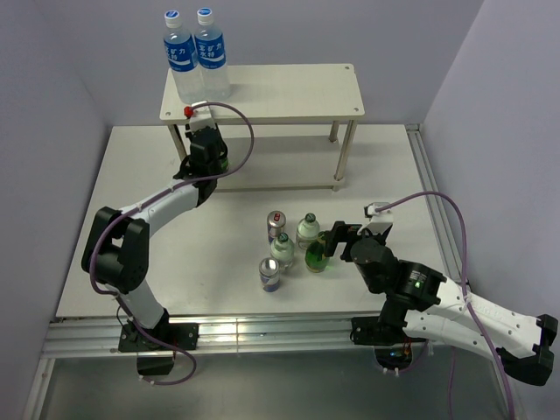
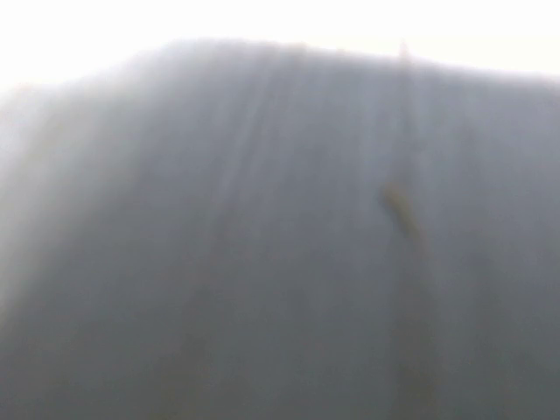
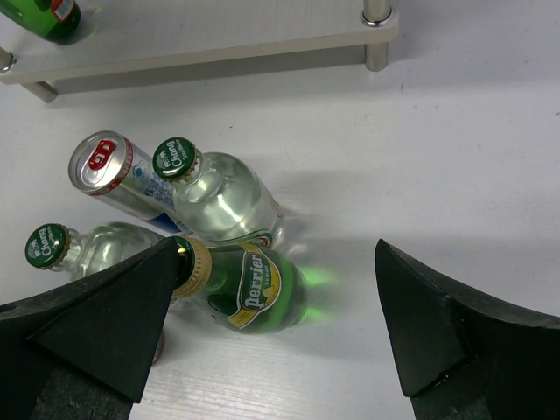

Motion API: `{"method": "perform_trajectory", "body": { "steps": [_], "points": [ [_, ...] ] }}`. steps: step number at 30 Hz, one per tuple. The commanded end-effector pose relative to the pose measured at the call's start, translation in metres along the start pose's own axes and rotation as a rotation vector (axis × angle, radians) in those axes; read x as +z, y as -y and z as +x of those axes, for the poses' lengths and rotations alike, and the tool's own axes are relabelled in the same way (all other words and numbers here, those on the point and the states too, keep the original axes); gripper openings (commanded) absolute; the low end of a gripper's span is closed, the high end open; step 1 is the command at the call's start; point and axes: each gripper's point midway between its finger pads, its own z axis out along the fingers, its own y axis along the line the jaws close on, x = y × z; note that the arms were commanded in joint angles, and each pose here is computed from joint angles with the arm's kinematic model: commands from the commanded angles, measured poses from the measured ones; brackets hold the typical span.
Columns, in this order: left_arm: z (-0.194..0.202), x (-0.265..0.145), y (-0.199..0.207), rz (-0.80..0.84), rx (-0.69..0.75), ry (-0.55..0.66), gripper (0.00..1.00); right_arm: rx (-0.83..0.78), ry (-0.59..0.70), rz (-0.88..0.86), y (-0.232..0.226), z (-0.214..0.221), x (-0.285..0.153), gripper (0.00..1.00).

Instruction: Place and organize the beverage onto the shelf

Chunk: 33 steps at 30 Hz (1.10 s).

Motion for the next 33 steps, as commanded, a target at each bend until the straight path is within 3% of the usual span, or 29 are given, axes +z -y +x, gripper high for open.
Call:
{"method": "perform_trajectory", "body": {
  "steps": [1,5,16,20,26,33],
  "points": [
    [-0.004,0.008,-0.007,-0.033,0.031,0.006,0.22,0.005,0.021,0.004,0.0,-0.002,0.001,1.0],
    [0.007,0.009,-0.01,-0.039,0.055,-0.02,0.41,0.01,0.023,0.002,0.0,-0.003,0.001,1.0],
    [0.035,0.004,-0.016,-0.051,0.07,-0.071,0.55,0.023,0.032,-0.007,0.001,-0.005,-0.002,1.0],
    [0.028,0.001,-0.016,-0.044,0.065,-0.062,0.8,0.022,0.032,-0.01,0.001,-0.004,-0.002,0.99],
    [0.011,-0.014,-0.006,-0.01,0.054,-0.054,0.99,0.032,0.038,-0.009,0.002,-0.005,-0.002,1.0],
    [-0.015,-0.054,0.006,0.024,0.044,-0.057,0.99,0.039,0.043,-0.011,0.002,-0.006,-0.002,1.0]
  ]
}}
